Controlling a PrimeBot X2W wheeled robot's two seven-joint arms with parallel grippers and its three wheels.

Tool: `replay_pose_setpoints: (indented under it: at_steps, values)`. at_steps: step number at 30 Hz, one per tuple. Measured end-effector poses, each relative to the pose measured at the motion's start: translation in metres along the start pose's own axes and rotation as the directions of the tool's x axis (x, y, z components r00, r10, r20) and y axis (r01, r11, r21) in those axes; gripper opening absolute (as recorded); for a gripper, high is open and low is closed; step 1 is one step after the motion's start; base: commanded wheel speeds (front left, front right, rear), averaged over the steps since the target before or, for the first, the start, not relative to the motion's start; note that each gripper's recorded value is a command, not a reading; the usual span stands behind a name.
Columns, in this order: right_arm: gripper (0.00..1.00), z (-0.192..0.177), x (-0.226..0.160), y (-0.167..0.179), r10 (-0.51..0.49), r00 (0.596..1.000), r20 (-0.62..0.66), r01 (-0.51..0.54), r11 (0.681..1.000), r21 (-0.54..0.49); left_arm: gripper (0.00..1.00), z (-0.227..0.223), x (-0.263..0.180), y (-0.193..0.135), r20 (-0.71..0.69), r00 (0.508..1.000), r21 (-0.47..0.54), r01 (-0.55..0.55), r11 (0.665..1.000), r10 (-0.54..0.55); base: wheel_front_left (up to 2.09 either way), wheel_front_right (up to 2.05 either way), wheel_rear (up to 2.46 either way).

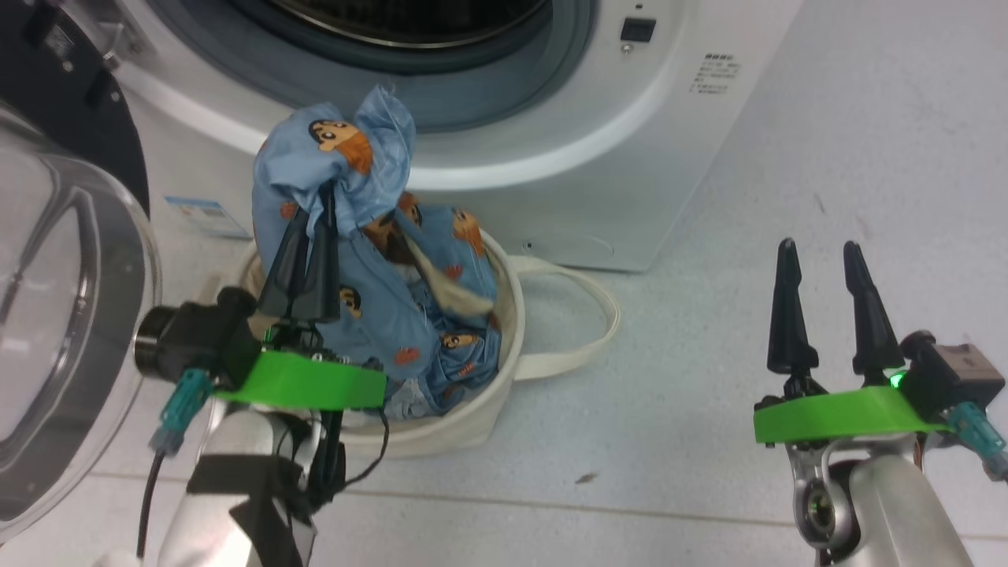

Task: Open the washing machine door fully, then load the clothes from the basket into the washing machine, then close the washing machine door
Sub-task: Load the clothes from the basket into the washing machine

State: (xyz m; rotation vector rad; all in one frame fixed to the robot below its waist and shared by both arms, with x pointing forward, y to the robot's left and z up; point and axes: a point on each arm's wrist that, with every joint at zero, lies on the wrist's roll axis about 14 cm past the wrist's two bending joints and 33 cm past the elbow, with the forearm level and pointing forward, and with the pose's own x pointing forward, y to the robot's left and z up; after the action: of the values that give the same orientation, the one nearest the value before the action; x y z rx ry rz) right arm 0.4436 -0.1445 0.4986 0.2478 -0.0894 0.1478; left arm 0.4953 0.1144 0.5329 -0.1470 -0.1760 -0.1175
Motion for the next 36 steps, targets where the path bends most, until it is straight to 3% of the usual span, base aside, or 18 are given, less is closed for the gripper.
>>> replay_pose_setpoints:
  at_steps: [9,23,36]
  values:
    - [1.00,0.021,-0.027,0.009,0.006,0.999,0.034,-0.006,1.000,0.010,0.00,0.054,-0.041,-0.010,0.115,0.993,-0.063,0.021,0.998,-0.014,0.00,0.00,0.00]
    - [1.00,0.014,-0.034,0.000,-0.025,1.000,0.010,0.025,1.000,0.015,0.00,0.040,-0.035,-0.019,0.086,0.995,-0.102,0.052,0.993,-0.043,0.00,0.00,0.00]
    - [1.00,-0.012,-0.008,-0.027,-0.075,0.997,-0.037,0.075,0.997,-0.004,0.00,0.006,0.073,-0.019,0.077,0.995,-0.109,0.074,0.991,-0.065,0.00,0.00,0.00]
